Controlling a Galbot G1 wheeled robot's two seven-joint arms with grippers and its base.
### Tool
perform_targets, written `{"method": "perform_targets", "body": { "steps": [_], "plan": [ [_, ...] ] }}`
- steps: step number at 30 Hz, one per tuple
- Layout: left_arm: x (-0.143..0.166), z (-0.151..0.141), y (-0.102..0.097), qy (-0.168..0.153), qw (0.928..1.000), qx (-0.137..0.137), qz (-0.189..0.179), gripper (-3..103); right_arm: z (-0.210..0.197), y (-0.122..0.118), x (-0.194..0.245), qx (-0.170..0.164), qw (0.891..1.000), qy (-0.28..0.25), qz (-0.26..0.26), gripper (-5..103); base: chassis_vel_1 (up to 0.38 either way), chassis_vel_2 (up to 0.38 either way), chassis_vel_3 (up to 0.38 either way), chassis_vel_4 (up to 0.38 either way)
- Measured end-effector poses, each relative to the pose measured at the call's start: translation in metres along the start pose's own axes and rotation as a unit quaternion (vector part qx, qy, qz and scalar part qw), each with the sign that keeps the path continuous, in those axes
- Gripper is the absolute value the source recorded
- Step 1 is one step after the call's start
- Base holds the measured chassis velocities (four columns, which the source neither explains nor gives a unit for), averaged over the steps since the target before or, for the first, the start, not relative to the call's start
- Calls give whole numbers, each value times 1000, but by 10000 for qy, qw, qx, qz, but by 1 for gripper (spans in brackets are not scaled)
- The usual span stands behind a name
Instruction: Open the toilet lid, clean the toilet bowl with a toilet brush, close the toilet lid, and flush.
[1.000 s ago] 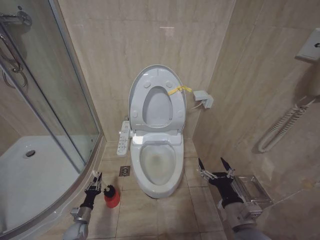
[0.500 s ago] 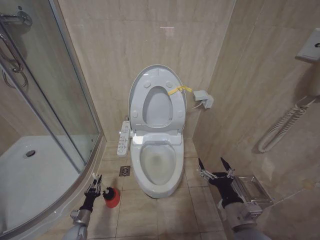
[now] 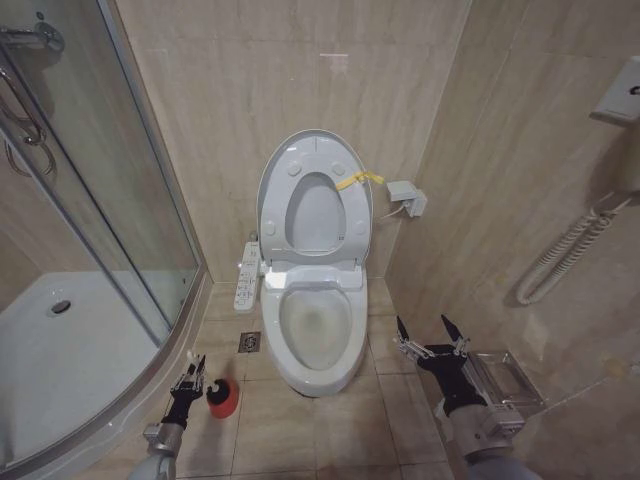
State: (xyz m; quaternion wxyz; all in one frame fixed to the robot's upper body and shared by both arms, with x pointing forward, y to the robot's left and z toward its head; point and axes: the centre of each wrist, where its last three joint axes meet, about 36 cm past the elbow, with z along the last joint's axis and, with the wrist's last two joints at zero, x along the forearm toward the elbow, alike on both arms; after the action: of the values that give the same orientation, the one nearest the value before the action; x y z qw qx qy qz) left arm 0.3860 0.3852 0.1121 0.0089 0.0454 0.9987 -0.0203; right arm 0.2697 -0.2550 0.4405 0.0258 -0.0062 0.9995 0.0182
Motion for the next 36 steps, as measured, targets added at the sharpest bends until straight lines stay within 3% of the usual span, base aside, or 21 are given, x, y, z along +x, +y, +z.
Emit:
{"method": "perform_targets", "body": {
  "steps": [24,36],
  "plan": [
    [34,24,-16,287,9994,57,-195,16,0,0,0,0,10000,0,0,100,0,0,0,0],
    [60,34,-34,530,9976,-170,-417,14,0,0,0,0,10000,0,2,100,0,0,0,0]
  ]
}}
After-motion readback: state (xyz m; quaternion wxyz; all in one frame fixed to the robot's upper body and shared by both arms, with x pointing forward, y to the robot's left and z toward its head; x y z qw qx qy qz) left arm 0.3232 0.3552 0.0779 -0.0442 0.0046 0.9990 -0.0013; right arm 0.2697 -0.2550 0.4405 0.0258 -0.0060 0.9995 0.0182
